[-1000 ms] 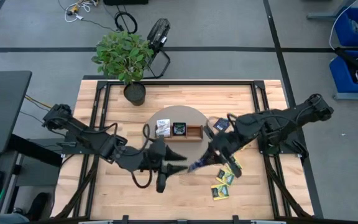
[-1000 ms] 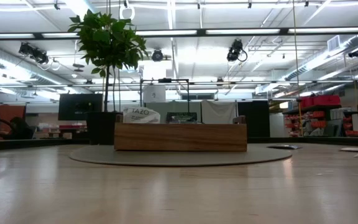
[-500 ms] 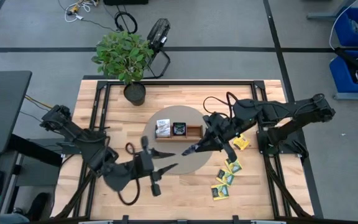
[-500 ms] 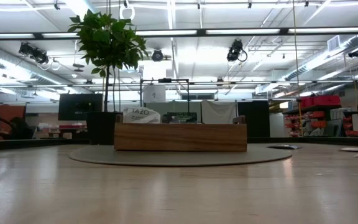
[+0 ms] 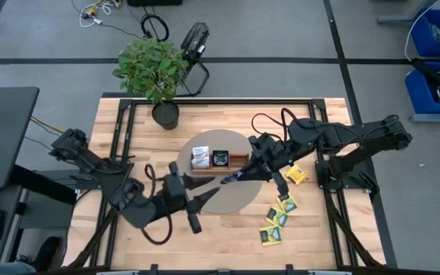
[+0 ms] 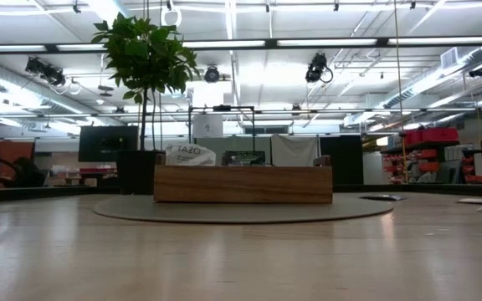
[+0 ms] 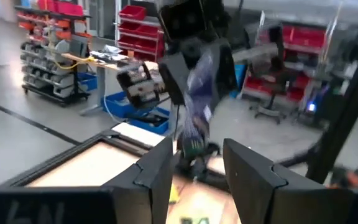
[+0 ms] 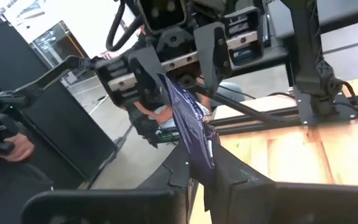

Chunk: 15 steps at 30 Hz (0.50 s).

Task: Pick & Place Tea
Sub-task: Put the blue tea bag into the middle section of the wooden organizer

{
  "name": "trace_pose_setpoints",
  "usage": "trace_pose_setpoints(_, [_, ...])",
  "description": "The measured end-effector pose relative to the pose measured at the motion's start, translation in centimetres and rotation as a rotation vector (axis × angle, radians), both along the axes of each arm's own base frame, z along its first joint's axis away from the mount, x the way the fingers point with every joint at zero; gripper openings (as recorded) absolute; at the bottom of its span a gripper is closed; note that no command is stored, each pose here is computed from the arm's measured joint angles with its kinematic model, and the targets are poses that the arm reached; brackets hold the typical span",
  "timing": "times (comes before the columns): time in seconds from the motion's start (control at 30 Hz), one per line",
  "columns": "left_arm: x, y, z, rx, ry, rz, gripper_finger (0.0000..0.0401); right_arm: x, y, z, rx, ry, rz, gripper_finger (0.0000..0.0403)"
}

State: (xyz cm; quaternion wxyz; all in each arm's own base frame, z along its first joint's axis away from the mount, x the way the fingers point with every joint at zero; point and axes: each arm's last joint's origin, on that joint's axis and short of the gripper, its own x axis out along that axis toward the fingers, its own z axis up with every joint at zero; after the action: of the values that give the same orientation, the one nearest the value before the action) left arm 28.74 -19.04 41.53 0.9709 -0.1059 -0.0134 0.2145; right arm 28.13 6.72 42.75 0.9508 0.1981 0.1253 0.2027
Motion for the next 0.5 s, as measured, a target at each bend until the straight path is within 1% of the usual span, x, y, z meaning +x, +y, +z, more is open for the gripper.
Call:
trace_pose_setpoints(0.17, [0.8, 0.8, 0.5, -0.032, -0.044, -0.051, 0.0147, 0.0, 0.0, 0.1, -0.004, -0.019, 0.002, 0.0025])
trace_pose_setpoints(0.33, [1.3, 1.5, 0.5, -0.041, -0.047, -0.062, 0.0145, 0.0, 0.0, 0.1, -0.009, -0.021, 0.003, 0.0025])
trace_pose_setpoints(0.43, [1.4, 1.7, 0.5, -0.065, -0.058, -0.058, 0.0132, 0.0, 0.0, 0.1, -0.011, -0.02, 0.003, 0.0025])
trace_pose_setpoints(0.5, [1.5, 1.9, 0.5, -0.072, -0.061, -0.054, 0.0111, 0.0, 0.0, 0.1, -0.017, -0.024, 0.003, 0.0025])
